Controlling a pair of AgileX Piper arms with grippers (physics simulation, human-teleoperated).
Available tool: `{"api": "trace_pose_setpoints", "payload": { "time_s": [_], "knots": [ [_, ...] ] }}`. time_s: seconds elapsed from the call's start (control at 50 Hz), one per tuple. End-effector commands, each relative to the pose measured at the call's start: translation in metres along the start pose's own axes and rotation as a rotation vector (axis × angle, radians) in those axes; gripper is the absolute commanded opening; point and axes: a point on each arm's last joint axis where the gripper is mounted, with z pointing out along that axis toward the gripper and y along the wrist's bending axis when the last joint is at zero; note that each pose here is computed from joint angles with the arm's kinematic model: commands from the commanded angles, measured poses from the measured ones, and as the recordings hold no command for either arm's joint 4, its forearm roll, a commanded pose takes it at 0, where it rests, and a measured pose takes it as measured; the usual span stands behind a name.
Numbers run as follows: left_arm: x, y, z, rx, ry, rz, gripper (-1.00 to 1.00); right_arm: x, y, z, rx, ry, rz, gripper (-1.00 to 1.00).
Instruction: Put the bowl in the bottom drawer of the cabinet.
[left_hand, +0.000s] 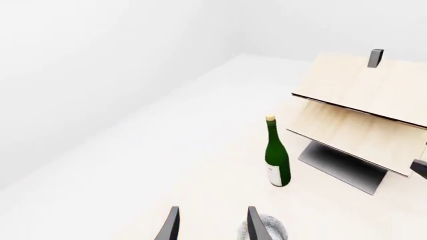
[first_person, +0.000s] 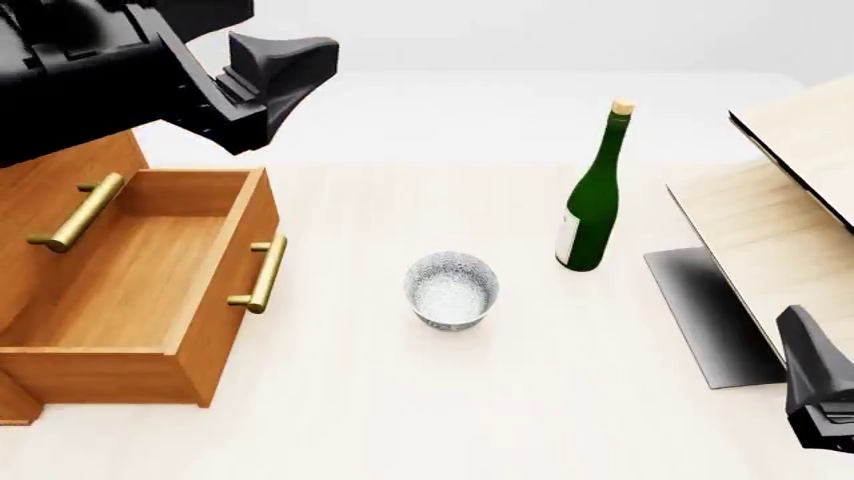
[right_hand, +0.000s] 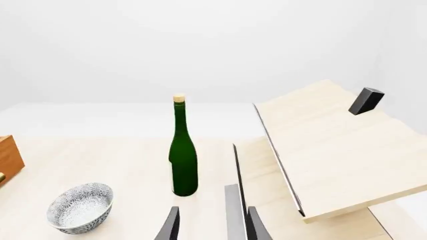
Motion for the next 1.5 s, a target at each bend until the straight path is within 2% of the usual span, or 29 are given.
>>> {"api": "trace_pose_setpoints", "payload": {
  "time_s": [0.02,0.12,0.2,0.32,0.34,0.44,0.46,0.62,0.66,0.72,0.8,0.82,1.06,1.2,1.5],
  "knots": [
    [0.002,-0.013,0.024,0.069,0.054,0.033,1.0,0.0,0.0,0.0,0.0,0.0,0.0,1.0],
    [0.001,-0.013,0.034,0.074,0.087,0.017,1.0,0.0,0.0,0.0,0.0,0.0,0.0,1.0],
    [0.007,-0.016,0.045,0.091,0.127,0.046,1.0,0.0,0.0,0.0,0.0,0.0,0.0,1.0],
    [0.006,-0.021,0.055,0.115,0.158,0.014,1.0,0.0,0.0,0.0,0.0,0.0,0.0,1.0],
    [0.004,-0.022,0.057,0.116,0.166,-0.013,1.0,0.0,0.0,0.0,0.0,0.0,0.0,1.0],
    [0.009,-0.022,0.068,0.12,0.206,-0.002,1.0,0.0,0.0,0.0,0.0,0.0,0.0,1.0],
    [0.011,-0.02,0.072,0.114,0.224,-0.027,1.0,0.0,0.0,0.0,0.0,0.0,0.0,1.0],
    [0.011,-0.027,0.085,0.132,0.241,-0.058,1.0,0.0,0.0,0.0,0.0,0.0,0.0,1.0],
    [0.011,-0.032,0.09,0.145,0.26,-0.09,1.0,0.0,0.0,0.0,0.0,0.0,0.0,1.0],
    [0.014,-0.031,0.094,0.141,0.258,-0.091,1.0,0.0,0.0,0.0,0.0,0.0,0.0,1.0],
    [0.017,-0.033,0.1,0.138,0.279,-0.136,1.0,0.0,0.0,0.0,0.0,0.0,0.0,1.0],
    [0.019,-0.034,0.102,0.143,0.287,-0.122,1.0,0.0,0.0,0.0,0.0,0.0,0.0,1.0],
    [0.025,-0.04,0.126,0.159,0.374,-0.14,1.0,0.0,0.0,0.0,0.0,0.0,0.0,1.0],
    [0.023,-0.048,0.135,0.183,0.391,-0.136,1.0,0.0,0.0,0.0,0.0,0.0,0.0,1.0],
    [0.034,-0.066,0.151,0.219,0.452,-0.153,1.0,0.0,0.0,0.0,0.0,0.0,0.0,1.0]
  ]
}}
